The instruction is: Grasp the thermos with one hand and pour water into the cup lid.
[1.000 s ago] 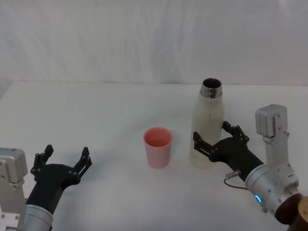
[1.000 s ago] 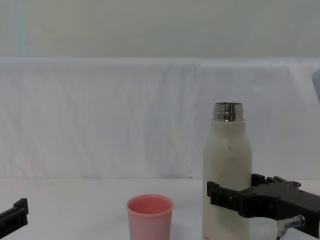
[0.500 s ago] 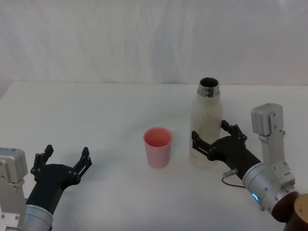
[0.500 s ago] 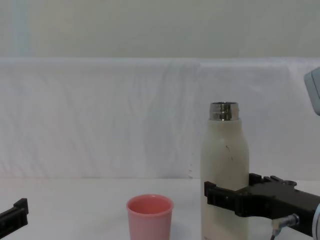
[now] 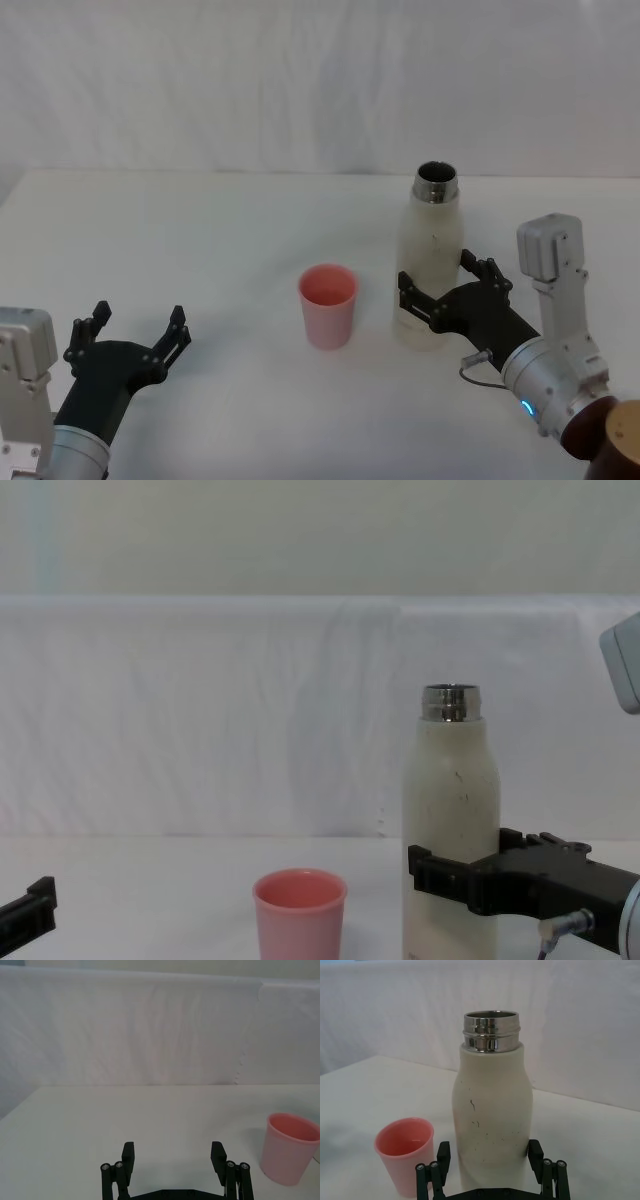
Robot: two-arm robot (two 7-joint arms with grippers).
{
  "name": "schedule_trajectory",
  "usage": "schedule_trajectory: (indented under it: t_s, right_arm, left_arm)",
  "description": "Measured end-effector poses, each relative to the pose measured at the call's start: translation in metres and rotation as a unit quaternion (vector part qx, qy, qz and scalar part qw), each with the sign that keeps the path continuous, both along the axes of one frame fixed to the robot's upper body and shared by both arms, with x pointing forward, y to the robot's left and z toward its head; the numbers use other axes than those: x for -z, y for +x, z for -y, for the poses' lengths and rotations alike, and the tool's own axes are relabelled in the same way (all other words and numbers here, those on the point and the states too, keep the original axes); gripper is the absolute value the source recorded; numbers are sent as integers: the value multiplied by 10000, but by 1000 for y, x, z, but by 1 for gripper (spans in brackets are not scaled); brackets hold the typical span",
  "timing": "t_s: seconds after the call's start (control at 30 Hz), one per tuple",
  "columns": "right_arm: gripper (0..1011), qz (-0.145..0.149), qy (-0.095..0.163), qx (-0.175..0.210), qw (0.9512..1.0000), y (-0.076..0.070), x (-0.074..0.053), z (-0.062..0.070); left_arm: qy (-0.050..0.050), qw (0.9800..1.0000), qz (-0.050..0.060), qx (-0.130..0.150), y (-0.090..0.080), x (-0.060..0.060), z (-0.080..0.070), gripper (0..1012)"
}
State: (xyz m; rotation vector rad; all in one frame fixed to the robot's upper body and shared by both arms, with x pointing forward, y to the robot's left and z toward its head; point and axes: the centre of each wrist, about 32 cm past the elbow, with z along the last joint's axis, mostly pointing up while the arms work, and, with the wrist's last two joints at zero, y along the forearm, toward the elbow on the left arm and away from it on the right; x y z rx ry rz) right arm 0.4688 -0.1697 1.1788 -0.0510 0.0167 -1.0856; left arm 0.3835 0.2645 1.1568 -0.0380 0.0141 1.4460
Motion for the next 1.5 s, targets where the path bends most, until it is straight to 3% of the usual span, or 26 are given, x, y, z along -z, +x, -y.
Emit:
schedule_trajectory:
  t_s: [1.33, 1.5]
  right_arm:
    - [1001, -26, -4, 69, 10000, 12, 1, -3]
    - [946, -28, -4, 66, 10000, 11, 1, -3]
  left_arm:
    - [0, 10000, 1, 0, 0, 0, 0, 1001]
    - [0, 10000, 0, 0, 0, 0, 0, 1001]
